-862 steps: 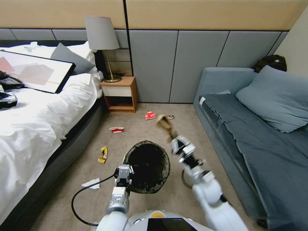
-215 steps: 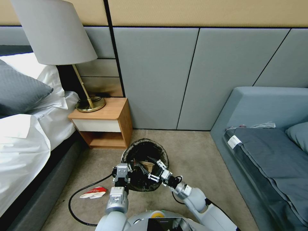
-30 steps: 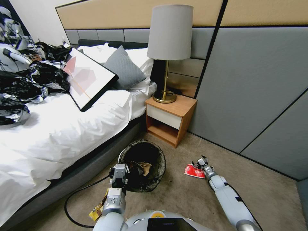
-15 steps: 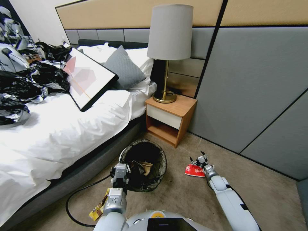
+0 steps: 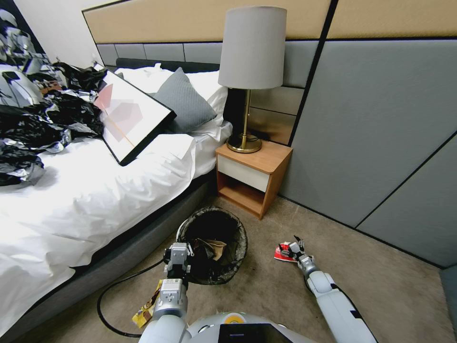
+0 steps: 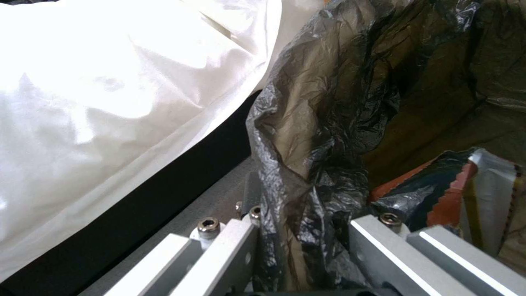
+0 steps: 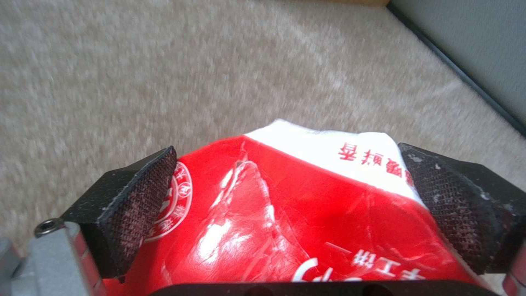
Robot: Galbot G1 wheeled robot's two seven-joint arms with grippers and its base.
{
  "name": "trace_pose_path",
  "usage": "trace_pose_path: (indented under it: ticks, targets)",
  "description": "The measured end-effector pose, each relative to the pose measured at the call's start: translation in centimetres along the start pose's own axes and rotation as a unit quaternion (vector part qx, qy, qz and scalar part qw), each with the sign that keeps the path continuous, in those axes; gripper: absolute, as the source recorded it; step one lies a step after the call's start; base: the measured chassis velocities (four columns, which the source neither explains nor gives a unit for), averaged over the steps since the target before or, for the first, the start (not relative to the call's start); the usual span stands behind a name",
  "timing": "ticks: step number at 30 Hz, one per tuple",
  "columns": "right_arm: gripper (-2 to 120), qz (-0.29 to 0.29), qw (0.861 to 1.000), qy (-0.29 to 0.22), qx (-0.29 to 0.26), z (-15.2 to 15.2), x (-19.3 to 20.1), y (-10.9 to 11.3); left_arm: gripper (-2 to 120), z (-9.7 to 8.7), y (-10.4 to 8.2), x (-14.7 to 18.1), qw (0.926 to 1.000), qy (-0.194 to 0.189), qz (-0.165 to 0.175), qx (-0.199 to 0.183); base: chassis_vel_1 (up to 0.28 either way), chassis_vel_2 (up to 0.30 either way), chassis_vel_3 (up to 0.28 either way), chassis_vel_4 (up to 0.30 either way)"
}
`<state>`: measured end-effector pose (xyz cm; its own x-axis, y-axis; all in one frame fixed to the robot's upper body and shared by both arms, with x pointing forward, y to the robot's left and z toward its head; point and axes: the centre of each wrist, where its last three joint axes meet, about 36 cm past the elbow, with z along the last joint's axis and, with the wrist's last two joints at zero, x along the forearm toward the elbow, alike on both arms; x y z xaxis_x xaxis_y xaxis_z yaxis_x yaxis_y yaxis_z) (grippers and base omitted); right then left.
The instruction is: Pick up the trash bin, then pick up the garbage from the floor and place it into the trash bin.
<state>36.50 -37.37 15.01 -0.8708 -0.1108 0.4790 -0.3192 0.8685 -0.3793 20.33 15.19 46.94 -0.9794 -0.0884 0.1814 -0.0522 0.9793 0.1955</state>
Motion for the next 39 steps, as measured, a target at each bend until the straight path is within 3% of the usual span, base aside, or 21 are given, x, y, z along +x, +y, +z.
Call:
trace_pose_path:
  ticks: [11, 17, 39]
  targets:
    - [99, 0.008, 0.999, 0.020, -0.030, 1.2, -2.0, -0.6, 0, 0.0, 0.1, 0.1, 1.0000, 0.001, -0.001, 0.000, 0.000, 0.000, 0.000, 0.000]
    - [84, 0.007, 0.998, 0.026, -0.056, 2.1, -2.0, -0.8, 0, -0.1, 0.1, 0.1, 1.0000, 0.001, -0.004, 0.000, 0.000, 0.000, 0.000, 0.000]
    - [41, 0.004, 0.998, 0.013, -0.062, 1.9, -1.3, -1.2, 0, -0.1, 0.1, 0.0, 1.0000, -0.001, -0.003, 0.001, 0.000, 0.000, 0.000, 0.000]
